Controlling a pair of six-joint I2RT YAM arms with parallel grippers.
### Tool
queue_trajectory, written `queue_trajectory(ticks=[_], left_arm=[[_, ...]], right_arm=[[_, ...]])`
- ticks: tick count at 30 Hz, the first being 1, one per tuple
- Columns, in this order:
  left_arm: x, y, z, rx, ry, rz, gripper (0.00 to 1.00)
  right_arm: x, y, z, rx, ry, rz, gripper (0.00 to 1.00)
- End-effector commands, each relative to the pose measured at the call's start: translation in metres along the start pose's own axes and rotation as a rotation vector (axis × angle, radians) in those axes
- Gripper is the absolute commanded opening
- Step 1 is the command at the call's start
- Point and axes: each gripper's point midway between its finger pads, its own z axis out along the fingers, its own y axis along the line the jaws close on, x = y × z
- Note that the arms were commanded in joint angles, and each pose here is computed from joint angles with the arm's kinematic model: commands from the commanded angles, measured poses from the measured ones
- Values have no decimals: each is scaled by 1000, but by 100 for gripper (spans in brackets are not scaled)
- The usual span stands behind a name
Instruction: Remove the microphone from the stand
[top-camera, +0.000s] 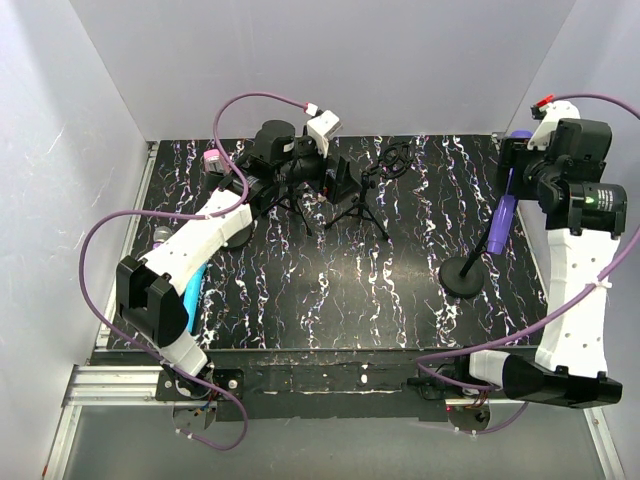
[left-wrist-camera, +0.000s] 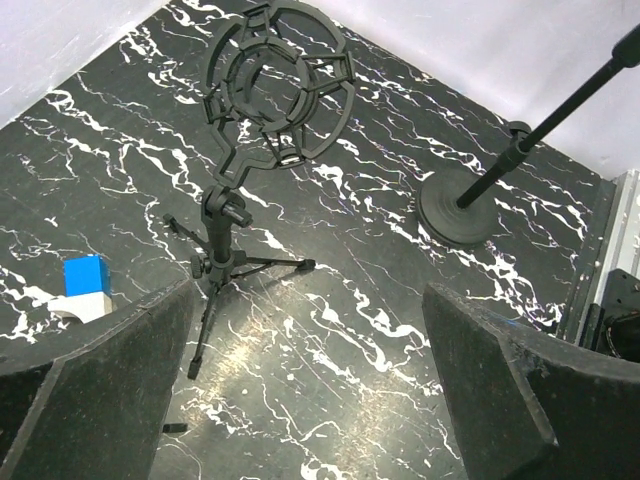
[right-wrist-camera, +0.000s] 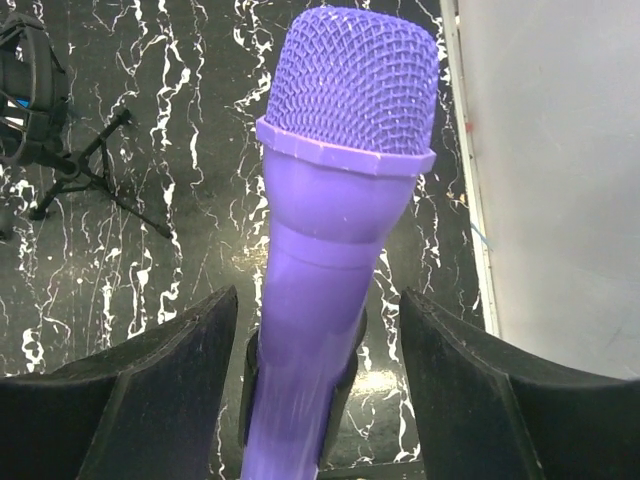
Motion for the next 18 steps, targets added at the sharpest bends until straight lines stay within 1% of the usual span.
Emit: queue_trajectory(ticks=[1,7,9,10,12,13,15,18], left_arm=[[-25,2,-16,-62,-63,18,98],[-20,7,-14,-77,-37,38,98],[-20,13,-13,-106,-34,35,98],[-19,16,-11,-121,-30,34,98],[-16,22,-9,-145,-14,26,98],[-16,25,-7,-154,-2,52,98],[-13,30,-6,-174,16,52,98],[-18,33,-6,-188,8,63,98]], right_arm=[[-7,8,6,-46,-24,29,71],[7,20,4,-111,18,34,63],[14,23,2,-130,33,36,61],[17,26,1,-144,37,37,57],[18,36,-4,-202,33,37,47],[16,43,-6,-243,27,35,42],[10,54,-12,-307,9,35,33],[-2,68,-19,-385,-19,50,21]])
